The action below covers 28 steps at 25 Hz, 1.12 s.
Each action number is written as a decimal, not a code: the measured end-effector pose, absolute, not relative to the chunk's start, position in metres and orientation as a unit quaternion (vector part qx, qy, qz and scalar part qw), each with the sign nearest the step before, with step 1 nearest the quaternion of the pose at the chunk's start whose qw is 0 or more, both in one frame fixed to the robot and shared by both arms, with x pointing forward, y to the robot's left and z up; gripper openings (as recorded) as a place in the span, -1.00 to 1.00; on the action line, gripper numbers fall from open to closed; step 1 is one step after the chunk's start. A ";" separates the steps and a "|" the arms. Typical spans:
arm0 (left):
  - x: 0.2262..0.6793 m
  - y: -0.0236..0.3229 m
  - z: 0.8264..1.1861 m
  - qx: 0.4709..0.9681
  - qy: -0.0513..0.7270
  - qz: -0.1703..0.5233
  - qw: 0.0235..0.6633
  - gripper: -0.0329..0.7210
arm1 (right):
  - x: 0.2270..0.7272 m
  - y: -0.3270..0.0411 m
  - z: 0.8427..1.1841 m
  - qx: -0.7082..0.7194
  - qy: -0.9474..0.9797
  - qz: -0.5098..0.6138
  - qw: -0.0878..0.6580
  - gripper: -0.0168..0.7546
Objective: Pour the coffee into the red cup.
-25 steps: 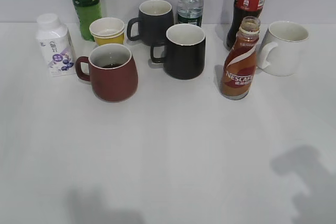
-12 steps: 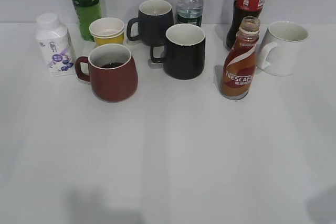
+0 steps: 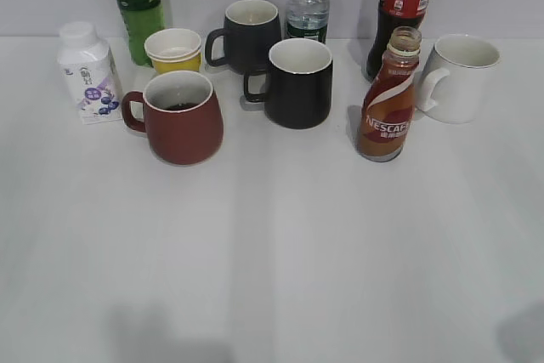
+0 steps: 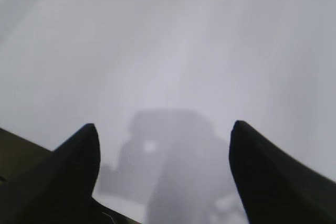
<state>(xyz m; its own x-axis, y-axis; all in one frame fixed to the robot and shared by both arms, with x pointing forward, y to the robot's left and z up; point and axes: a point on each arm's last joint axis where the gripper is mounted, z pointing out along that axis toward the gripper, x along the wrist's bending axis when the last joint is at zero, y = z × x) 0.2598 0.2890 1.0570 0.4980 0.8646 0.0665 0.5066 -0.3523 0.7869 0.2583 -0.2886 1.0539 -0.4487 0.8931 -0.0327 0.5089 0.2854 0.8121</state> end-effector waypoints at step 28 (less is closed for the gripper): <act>0.230 0.300 1.058 0.642 0.555 0.386 0.362 0.20 | 0.233 -0.299 1.055 0.534 0.656 0.396 0.357 0.53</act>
